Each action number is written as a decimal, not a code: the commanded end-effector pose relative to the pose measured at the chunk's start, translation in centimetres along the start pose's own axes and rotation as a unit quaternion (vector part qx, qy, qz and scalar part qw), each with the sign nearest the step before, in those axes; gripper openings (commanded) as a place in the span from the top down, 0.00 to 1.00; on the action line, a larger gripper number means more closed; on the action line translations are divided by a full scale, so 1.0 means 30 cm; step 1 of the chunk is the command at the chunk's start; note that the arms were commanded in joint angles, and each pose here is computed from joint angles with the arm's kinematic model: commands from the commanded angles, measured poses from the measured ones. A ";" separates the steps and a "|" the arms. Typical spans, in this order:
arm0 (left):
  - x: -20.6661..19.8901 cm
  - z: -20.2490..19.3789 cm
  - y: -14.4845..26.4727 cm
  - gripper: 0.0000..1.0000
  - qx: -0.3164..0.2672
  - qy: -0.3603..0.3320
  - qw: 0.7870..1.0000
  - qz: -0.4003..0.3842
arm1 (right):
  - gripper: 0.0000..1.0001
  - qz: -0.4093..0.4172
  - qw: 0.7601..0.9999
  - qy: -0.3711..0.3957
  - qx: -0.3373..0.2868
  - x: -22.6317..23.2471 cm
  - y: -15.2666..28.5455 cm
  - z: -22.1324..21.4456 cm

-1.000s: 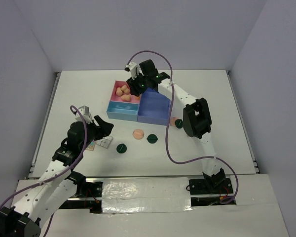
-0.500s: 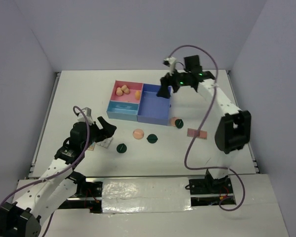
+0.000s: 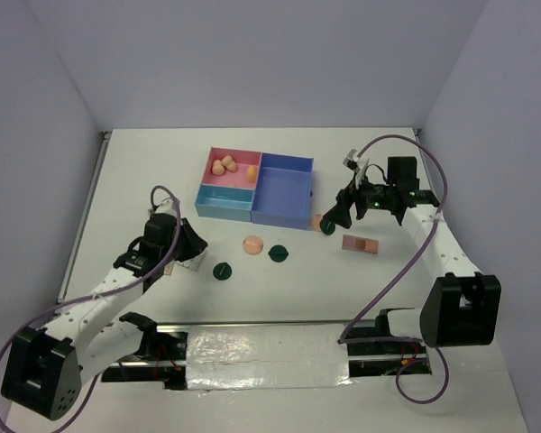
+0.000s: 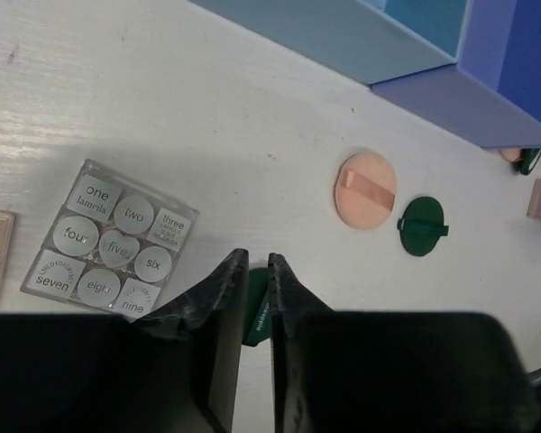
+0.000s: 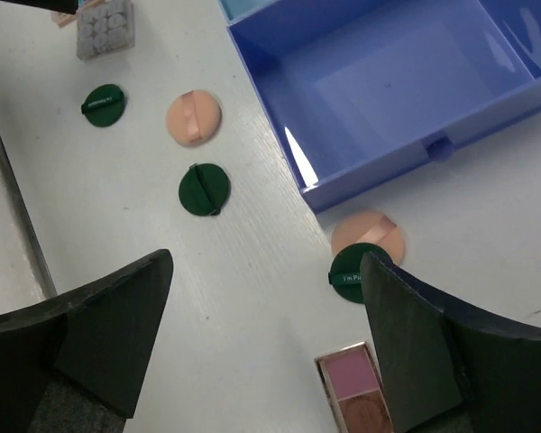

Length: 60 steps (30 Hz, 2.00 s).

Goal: Organize the makeup

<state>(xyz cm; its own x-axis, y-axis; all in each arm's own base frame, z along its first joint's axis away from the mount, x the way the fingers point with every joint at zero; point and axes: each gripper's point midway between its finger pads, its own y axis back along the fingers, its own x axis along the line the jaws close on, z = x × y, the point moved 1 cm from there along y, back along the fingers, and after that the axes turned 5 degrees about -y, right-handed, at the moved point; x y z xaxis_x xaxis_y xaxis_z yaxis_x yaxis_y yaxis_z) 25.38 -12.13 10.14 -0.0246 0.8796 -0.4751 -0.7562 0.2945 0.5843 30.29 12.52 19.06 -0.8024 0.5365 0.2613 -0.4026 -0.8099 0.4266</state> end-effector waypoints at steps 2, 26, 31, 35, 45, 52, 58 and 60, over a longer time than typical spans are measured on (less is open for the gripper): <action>-0.020 0.043 -0.006 0.76 0.023 -0.014 1.000 0.016 | 0.14 -0.025 0.999 0.009 -0.018 0.005 0.023 0.013; -0.274 -0.050 -0.195 0.27 0.091 -0.093 0.990 -0.059 | 0.11 -0.085 0.993 -0.066 -0.037 -0.074 0.075 0.053; -0.308 -0.051 -0.241 0.31 0.091 -0.097 0.989 -0.063 | 0.12 -0.084 0.993 -0.070 -0.042 -0.076 0.075 0.052; -0.317 -0.079 -0.268 0.34 0.096 -0.096 0.989 -0.059 | 0.12 -0.086 0.993 -0.073 -0.044 -0.079 0.077 0.050; -0.302 -0.164 -0.339 0.39 0.119 -0.134 0.984 -0.008 | 0.13 -0.078 0.993 -0.079 -0.046 -0.082 0.070 0.045; -0.273 -0.191 -0.365 0.44 0.129 -0.162 0.978 0.028 | 0.13 -0.079 0.993 -0.080 -0.048 -0.081 0.072 0.036; -0.257 -0.217 -0.373 0.47 0.135 -0.189 0.971 0.053 | 0.13 -0.079 0.992 -0.082 -0.048 -0.083 0.073 0.031; -0.254 -0.237 -0.380 0.50 0.142 -0.194 0.969 0.055 | 0.13 -0.079 0.992 -0.083 -0.049 -0.084 0.074 0.031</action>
<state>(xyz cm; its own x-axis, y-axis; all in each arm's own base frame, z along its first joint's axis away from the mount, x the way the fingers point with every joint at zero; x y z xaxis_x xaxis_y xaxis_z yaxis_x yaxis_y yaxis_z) 29.71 -25.10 3.30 0.1806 0.9615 -0.2070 -0.5625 0.2737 0.7802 31.57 9.61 18.84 -0.6168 0.6936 0.3721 -0.5444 -0.7174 0.4348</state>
